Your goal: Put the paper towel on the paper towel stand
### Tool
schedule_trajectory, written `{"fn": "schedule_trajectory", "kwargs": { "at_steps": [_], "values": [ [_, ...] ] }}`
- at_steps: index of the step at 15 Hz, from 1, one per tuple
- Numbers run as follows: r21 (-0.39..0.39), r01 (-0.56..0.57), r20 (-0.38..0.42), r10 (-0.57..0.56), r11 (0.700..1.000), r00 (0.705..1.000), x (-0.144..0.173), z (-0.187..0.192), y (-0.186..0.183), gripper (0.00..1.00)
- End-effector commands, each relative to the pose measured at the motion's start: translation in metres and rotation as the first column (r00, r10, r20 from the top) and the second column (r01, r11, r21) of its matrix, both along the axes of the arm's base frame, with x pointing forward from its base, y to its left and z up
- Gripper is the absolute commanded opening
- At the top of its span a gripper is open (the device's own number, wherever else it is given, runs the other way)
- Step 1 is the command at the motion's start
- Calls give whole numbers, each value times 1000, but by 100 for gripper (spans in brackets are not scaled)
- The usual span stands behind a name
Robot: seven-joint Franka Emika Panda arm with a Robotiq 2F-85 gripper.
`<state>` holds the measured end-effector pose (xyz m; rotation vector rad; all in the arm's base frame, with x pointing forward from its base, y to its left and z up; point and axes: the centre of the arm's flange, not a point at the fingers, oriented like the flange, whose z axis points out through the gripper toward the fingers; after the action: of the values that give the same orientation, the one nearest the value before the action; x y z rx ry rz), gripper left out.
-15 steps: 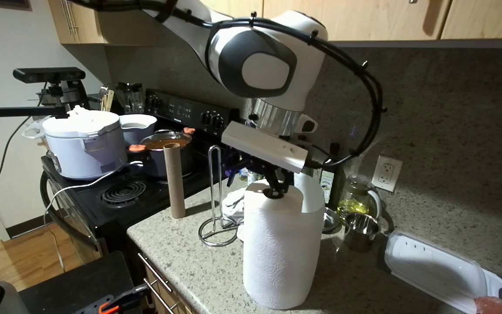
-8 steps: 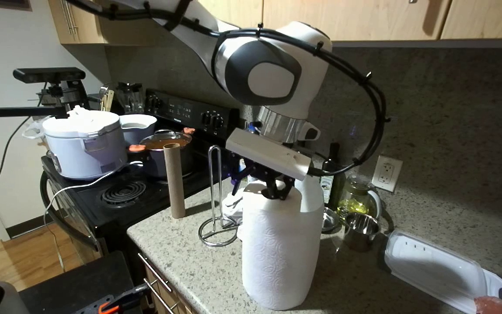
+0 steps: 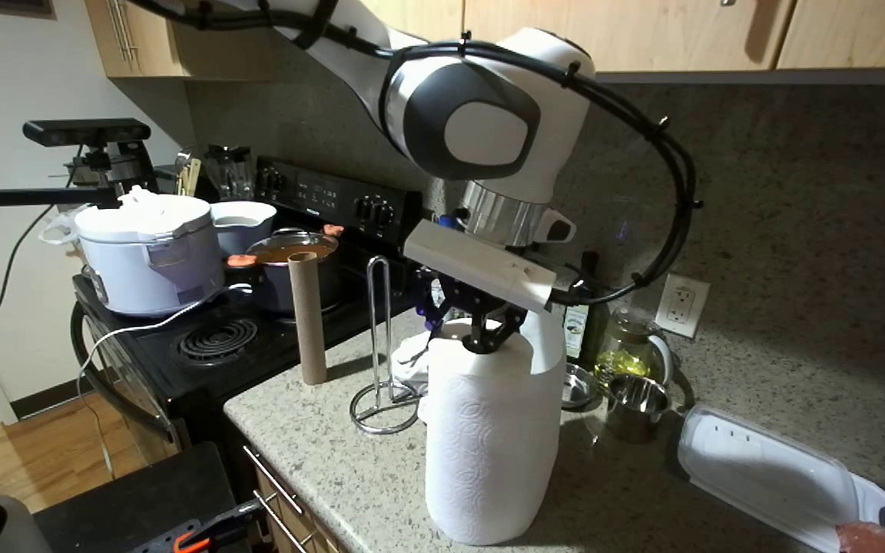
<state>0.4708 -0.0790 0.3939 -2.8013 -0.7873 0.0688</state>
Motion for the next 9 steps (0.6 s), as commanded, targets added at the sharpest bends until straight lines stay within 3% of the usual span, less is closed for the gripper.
{"fn": "schedule_trajectory", "kwargs": {
  "at_steps": [1,6,8,9],
  "values": [
    [-27,19,20,-18,999,1000,5,13,3,52],
    [-33,9,67,-7,999,998,10,35,6,48],
    [-38,4,77,-1,999,997,13,39,8,37],
    [-39,3,76,0,999,997,15,40,8,19]
  ]
}}
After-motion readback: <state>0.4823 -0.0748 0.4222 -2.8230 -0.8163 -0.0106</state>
